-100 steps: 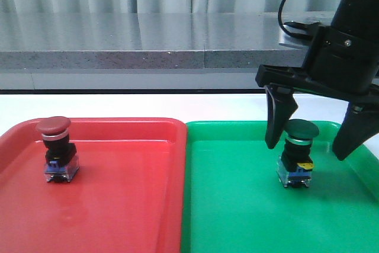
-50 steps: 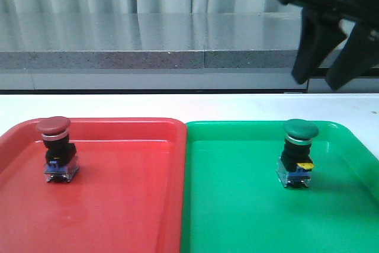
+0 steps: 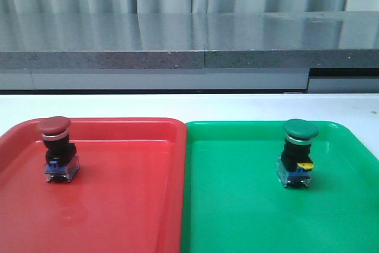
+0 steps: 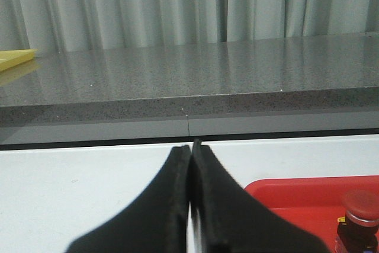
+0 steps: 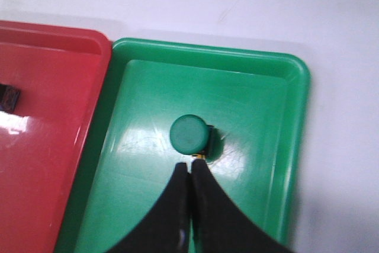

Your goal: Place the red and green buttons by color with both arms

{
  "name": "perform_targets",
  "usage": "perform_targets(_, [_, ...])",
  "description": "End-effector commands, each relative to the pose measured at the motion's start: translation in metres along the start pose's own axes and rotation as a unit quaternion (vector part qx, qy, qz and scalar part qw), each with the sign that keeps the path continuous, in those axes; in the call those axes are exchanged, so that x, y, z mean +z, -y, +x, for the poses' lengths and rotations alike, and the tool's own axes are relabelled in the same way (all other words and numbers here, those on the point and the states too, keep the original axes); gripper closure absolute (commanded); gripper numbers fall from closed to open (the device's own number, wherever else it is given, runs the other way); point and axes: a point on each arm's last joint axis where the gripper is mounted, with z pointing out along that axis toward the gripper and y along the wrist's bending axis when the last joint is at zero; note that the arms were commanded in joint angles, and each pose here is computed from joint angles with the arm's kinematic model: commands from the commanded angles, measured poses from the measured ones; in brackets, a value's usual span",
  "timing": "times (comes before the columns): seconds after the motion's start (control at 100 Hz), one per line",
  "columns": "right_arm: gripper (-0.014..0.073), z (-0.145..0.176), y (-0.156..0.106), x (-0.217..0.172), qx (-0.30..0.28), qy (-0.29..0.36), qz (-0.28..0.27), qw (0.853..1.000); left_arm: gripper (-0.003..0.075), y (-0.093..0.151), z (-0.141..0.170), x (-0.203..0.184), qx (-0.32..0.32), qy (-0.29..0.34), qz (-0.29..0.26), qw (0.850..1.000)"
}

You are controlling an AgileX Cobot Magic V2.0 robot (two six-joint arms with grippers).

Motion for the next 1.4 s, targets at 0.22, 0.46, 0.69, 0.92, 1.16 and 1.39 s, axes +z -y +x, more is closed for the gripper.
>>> perform_targets(0.22, [0.0659,0.014,0.035,-0.049,0.013,0.099,0.09,0.991,0.0741,0.0,-0.005,-0.003,-0.009,0.047,-0.001,0.999])
perform_targets(0.46, [0.0659,0.045,0.046,-0.075,0.029,0.164,0.119,0.979,0.0741,0.0,-0.005,-0.003,-0.009,0.047,-0.001,0.999])
perform_targets(0.69, [0.0659,0.084,0.048,-0.08,0.005,0.285,0.102,0.953,0.0741,0.0,-0.005,-0.003,-0.009,0.047,-0.001,0.999])
perform_targets(0.92, [0.0659,0.123,0.048,-0.086,-0.033,0.445,0.078,0.891,0.0741,0.0,-0.005,-0.003,-0.009,0.047,-0.001,0.999])
perform_targets(1.16, [0.0659,0.157,0.058,-0.059,-0.037,0.465,0.072,0.881,0.0741,0.0,-0.005,-0.003,-0.009,0.047,-0.001,0.999])
perform_targets(1.39, [0.0659,0.182,0.068,-0.02,-0.047,0.496,0.058,0.865,0.0741,0.0,-0.005,-0.003,-0.009,0.047,-0.001,0.999])
